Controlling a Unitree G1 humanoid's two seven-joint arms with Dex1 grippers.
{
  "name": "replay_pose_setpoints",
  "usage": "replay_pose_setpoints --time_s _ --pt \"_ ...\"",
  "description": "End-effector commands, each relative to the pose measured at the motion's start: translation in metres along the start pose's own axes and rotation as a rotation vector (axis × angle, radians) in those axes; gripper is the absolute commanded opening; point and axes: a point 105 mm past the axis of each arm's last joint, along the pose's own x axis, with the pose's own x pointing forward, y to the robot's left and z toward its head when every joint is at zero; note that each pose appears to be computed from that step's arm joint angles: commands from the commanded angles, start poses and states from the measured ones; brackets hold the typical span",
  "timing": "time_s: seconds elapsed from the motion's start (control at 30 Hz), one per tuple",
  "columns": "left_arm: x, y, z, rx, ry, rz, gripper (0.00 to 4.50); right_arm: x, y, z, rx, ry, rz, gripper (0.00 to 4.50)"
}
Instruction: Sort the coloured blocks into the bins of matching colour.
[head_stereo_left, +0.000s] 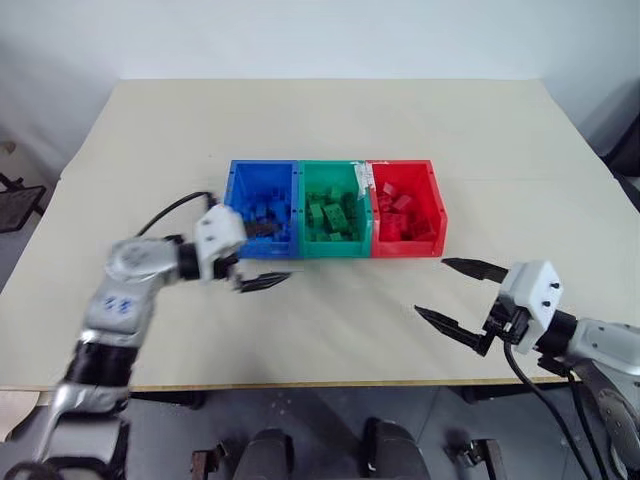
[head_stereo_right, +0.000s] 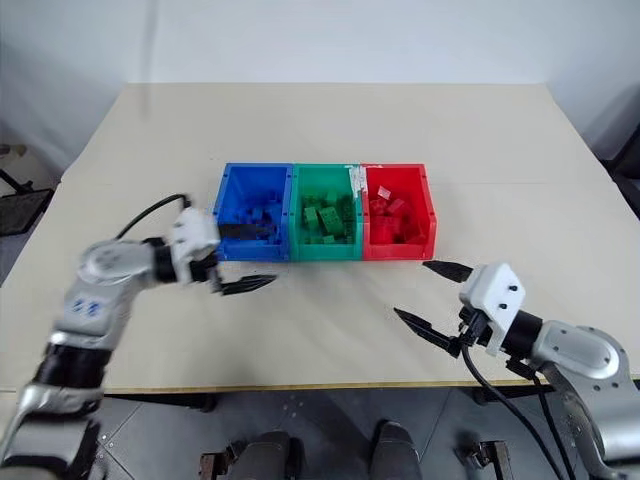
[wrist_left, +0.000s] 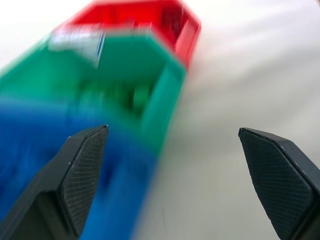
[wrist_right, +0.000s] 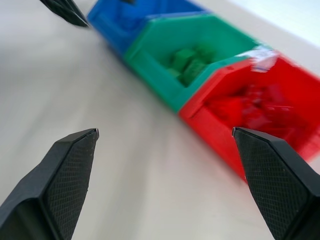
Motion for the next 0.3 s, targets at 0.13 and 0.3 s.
replay_pose_setpoints --time_s 0.13,0.3 --pt "-0.065 -0.001 -0.022 -0.044 0.045 0.241 4.44 0.005 -0.01 -0.008 -0.014 -0.027 -0.004 4.5" --pt "-0.066 -0.02 -0.023 -0.105 0.02 0.285 4.44 0.004 -0.01 -0.02 -0.006 -0.016 0.029 4.5"
